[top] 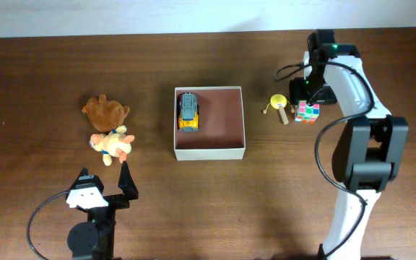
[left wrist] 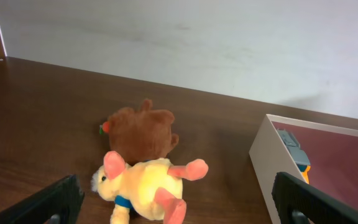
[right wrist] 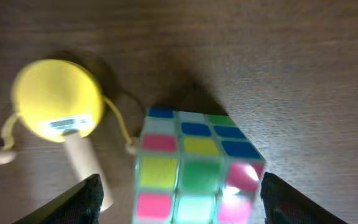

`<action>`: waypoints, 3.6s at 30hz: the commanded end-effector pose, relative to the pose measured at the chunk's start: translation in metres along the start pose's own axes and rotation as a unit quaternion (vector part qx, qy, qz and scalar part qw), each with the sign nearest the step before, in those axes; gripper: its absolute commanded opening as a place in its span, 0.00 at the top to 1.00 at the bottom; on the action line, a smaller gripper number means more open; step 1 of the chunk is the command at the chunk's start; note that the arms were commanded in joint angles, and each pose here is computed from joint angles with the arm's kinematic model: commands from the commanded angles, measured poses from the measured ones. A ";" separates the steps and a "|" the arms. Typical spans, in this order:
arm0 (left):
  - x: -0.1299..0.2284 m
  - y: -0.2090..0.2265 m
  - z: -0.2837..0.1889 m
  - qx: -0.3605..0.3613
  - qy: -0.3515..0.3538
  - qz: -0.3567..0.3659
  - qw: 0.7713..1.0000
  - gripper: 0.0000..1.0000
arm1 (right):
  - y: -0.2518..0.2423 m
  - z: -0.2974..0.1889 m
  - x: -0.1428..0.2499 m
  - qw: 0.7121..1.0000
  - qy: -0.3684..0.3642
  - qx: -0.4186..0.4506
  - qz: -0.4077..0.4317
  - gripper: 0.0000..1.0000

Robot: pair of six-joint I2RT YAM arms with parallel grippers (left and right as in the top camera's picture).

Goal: Pack container

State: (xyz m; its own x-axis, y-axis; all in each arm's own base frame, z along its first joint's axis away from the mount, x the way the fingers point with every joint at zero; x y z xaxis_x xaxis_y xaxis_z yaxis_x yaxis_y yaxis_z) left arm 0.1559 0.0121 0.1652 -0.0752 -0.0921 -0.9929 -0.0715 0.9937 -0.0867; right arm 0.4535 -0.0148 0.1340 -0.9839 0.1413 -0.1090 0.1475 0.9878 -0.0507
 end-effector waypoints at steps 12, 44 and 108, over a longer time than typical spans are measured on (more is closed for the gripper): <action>0.002 0.000 0.000 0.002 -0.001 0.010 1.000 0.01 | -0.007 0.033 0.006 0.999 0.022 0.014 0.045 0.34; 0.002 0.000 0.000 0.002 0.000 0.010 1.000 0.01 | -0.003 -0.032 -0.006 0.994 0.018 -0.106 0.025 0.53; 0.002 0.000 0.000 0.002 -0.001 0.010 1.000 0.01 | 0.226 -0.034 0.050 0.992 -0.110 -0.020 -0.052 0.29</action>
State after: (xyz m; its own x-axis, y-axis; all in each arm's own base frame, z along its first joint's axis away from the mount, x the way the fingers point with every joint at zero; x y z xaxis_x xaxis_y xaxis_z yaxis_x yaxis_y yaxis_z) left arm 0.1559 0.0120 0.1652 -0.0753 -0.0917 -0.9929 -0.0711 0.9937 -0.0864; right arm 0.4344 0.2177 0.1548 -0.9480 0.0290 -0.3170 0.0351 0.9993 -0.0136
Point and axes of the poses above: each gripper's point midway between its finger pads, its own z axis out along the fingers, its own y axis along the line the jaws close on, x = y × z, the point moved 9 cm from there along -z, back along the fingers, and after that the axes turned 5 degrees about z, right-handed, at the moved point
